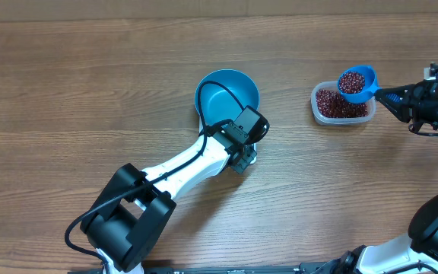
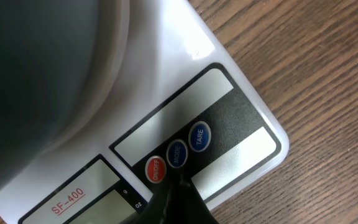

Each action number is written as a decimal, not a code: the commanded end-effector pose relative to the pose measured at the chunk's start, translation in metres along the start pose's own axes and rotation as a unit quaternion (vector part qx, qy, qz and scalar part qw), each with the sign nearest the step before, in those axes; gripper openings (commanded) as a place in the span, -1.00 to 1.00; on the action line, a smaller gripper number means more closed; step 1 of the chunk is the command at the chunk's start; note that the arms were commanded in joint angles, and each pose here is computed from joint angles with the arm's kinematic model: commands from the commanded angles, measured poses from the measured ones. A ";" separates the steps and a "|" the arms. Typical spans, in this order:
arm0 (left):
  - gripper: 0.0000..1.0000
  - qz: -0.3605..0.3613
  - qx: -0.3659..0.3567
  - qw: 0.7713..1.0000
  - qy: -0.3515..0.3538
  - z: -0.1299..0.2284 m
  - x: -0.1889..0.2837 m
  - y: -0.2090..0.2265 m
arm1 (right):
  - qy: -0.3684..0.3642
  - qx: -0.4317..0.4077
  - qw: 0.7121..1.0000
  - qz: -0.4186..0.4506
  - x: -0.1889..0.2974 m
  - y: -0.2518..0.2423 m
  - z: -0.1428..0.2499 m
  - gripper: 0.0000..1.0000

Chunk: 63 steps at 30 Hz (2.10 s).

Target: Scoop item into bowl and weigh 150g on scale

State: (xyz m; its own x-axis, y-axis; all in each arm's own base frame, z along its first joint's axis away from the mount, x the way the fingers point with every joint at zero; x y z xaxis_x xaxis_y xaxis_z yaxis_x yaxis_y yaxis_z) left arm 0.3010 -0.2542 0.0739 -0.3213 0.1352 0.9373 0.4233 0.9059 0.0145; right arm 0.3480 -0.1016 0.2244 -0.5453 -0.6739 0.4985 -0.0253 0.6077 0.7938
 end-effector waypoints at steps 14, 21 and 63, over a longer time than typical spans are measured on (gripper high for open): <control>-0.92 0.011 -0.001 1.000 -0.021 -0.011 0.002 -0.002 | 0.000 0.005 1.000 -0.002 -0.001 -0.001 -0.001 -0.92; -0.91 0.010 0.001 1.000 -0.019 -0.010 0.002 -0.002 | 0.001 0.004 1.000 -0.001 -0.001 -0.001 0.000 -0.92; -0.91 -0.022 -0.012 1.000 -0.016 -0.009 0.002 0.006 | 0.003 0.004 1.000 0.004 -0.001 -0.003 0.001 -0.93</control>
State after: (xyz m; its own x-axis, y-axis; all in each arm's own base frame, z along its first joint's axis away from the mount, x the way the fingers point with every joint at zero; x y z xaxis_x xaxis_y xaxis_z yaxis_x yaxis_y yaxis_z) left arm 0.3044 -0.2510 0.0747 -0.3478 0.1076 0.9314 0.4115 0.9101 0.0485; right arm 0.3463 -0.1029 0.2209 -0.5359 -0.6598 0.5267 -0.0051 0.6263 0.7795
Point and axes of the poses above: each gripper's point midway between its finger pads, its own x axis back along the fingers, its own y axis along the line the jaws close on, z = x × y, the point moved 5 cm from there along x, back along the fingers, and after that the axes turned 15 degrees about x, right-handed, at the moved point
